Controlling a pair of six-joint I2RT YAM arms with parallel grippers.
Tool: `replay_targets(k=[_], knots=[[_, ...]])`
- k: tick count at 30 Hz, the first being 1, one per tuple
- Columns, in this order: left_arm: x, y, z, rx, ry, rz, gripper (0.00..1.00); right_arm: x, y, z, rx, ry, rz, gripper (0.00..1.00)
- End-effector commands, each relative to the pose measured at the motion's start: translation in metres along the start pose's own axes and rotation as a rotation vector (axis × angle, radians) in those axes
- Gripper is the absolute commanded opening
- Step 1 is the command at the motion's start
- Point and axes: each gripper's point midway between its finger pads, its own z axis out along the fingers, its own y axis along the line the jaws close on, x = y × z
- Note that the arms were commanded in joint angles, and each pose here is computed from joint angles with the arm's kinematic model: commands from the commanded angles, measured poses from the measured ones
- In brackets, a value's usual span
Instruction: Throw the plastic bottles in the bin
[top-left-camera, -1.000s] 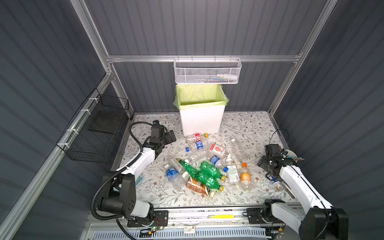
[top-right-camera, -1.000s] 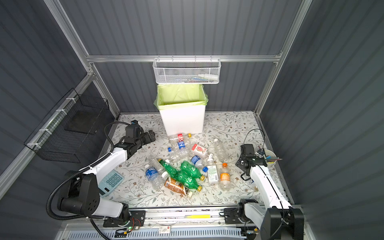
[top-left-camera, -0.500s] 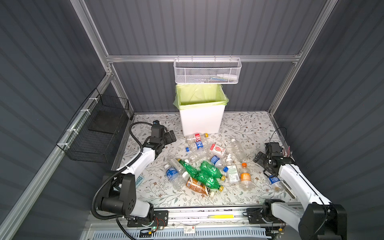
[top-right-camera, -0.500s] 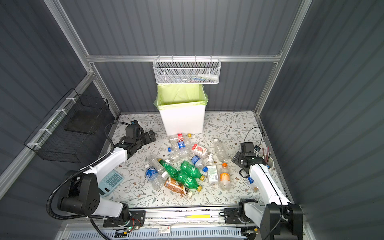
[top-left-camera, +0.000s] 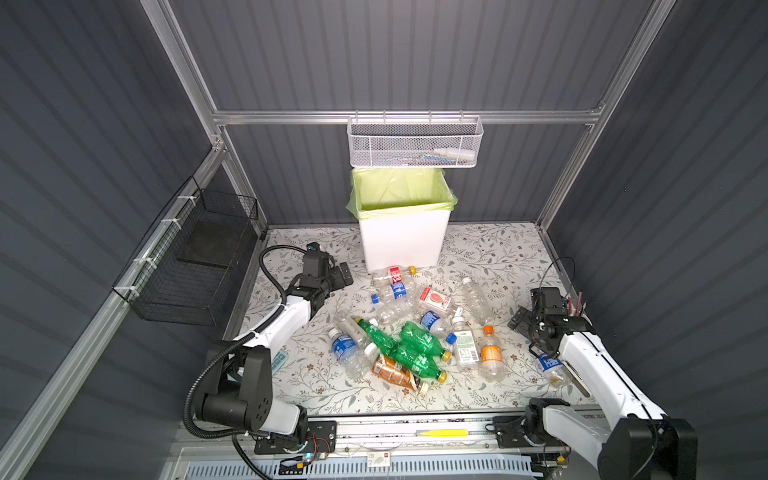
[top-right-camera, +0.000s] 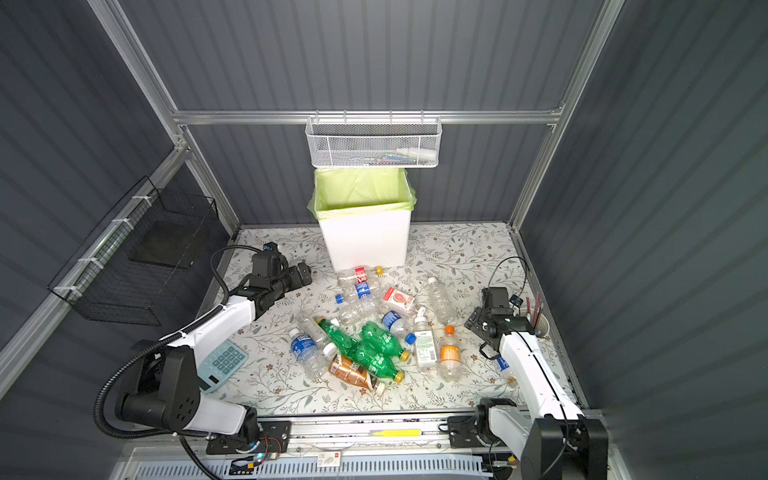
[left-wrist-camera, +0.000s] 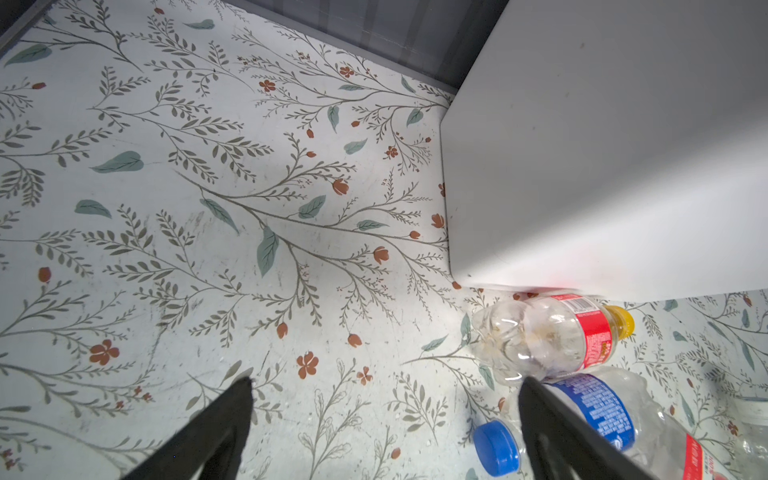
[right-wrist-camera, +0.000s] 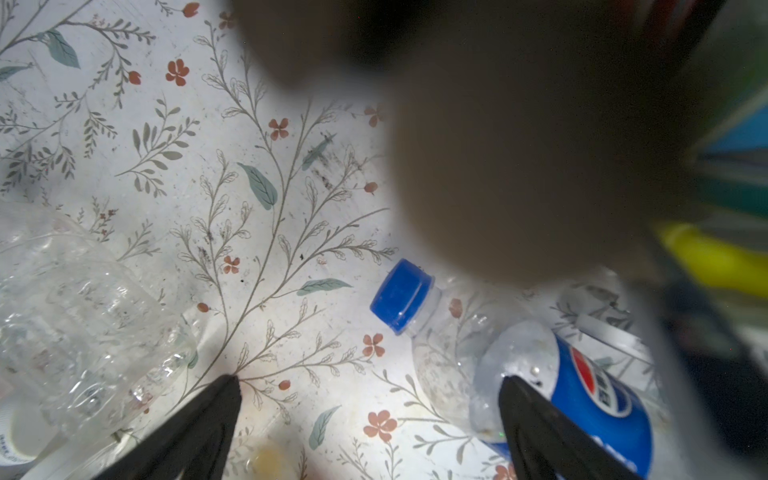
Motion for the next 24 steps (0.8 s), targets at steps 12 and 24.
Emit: replay_targets(k=[12, 24], knots=[[0.009, 0.002, 0.003, 0.011, 0.019, -0.02, 1.0, -0.012, -0.017, -0.02, 0.073, -0.03, -0.03, 0.99], [0.016, 0.003, 0.005, 0.018, 0.03, -0.029, 1.0, -0.016, -0.018, -0.04, 0.081, -0.086, -0.036, 0.99]])
